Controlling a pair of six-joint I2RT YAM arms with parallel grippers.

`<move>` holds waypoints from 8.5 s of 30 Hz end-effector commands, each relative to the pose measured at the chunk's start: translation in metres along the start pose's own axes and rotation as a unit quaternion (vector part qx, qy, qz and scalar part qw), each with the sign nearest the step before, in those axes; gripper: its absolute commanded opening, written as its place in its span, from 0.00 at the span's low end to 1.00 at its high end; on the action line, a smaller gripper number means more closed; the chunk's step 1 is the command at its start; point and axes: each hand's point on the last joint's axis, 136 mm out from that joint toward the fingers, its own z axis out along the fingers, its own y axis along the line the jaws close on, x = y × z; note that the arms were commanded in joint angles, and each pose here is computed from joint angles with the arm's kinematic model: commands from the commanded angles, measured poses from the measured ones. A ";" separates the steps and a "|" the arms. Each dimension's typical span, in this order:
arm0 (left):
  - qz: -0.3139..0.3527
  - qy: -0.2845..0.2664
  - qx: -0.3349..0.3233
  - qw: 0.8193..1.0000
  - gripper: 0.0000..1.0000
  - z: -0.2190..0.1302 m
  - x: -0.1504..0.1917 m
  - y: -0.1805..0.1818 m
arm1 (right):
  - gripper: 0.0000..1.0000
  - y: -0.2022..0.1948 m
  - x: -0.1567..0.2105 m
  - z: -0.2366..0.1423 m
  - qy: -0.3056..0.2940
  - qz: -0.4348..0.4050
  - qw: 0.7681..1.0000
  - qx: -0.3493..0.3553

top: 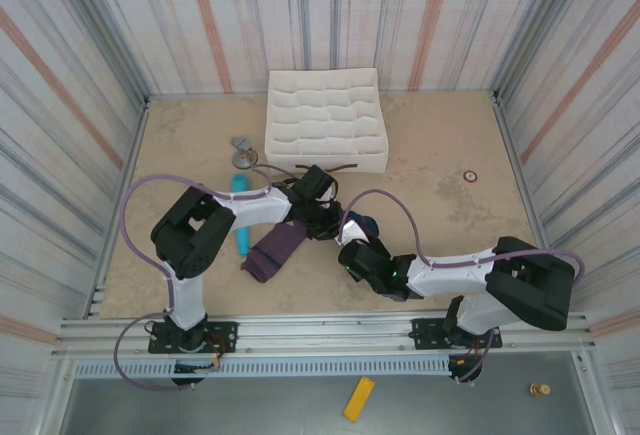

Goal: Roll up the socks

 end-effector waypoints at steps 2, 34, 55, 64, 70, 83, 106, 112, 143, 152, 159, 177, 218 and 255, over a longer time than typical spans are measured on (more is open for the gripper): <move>-0.037 0.024 -0.077 0.996 0.04 0.003 0.018 0.051 | 0.24 -0.003 -0.002 0.006 0.008 0.024 1.000 0.004; 0.047 -0.071 0.051 0.995 0.69 -0.023 -0.004 -0.011 | 0.00 -0.024 0.069 0.011 0.182 0.466 0.842 -0.202; 0.035 -0.098 0.031 0.994 0.62 0.007 -0.034 -0.020 | 0.00 -0.032 0.102 0.024 0.287 0.625 0.692 -0.220; 0.033 -0.091 0.021 0.995 0.60 0.024 -0.036 -0.015 | 0.00 -0.034 0.102 0.027 0.300 0.651 0.660 -0.224; 0.018 -0.080 0.015 0.996 0.54 0.037 -0.041 -0.012 | 0.00 -0.037 0.102 0.024 0.300 0.663 0.651 -0.217; 0.030 -0.016 -0.012 0.999 0.13 0.059 -0.034 -0.005 | 0.34 -0.061 0.066 0.008 0.257 0.650 0.684 -0.210; 0.148 0.108 0.004 0.983 0.14 0.058 -0.006 -0.007 | 0.79 -0.100 0.032 0.028 0.187 0.499 0.830 -0.162; 0.147 0.113 0.007 0.983 0.14 0.062 -0.005 -0.004 | 0.71 -0.086 0.037 0.040 0.182 0.507 0.823 -0.178; 0.124 0.121 0.037 0.984 0.17 0.064 -0.014 0.008 | 0.82 -0.056 0.053 0.000 0.217 0.491 0.821 -0.194; 0.131 0.120 0.038 0.983 0.09 0.062 -0.015 0.009 | 0.81 -0.057 0.060 0.000 0.220 0.493 0.822 -0.182; 0.132 0.119 0.040 0.983 0.10 0.061 -0.012 0.010 | 0.74 -0.061 0.068 0.011 0.235 0.499 0.821 -0.151; 0.125 0.119 0.056 0.984 0.27 0.063 -0.011 0.002 | 0.29 -0.060 0.090 0.007 0.266 0.497 0.818 -0.112; 0.179 -0.014 0.094 0.979 0.54 -0.099 -0.036 -0.080 | 0.00 -0.130 -0.015 -0.034 0.197 0.471 0.854 -0.099; 0.127 -0.169 -0.270 0.940 0.50 -0.218 -0.243 0.082 | 0.00 -0.167 -0.149 -0.025 0.114 0.361 0.913 -0.149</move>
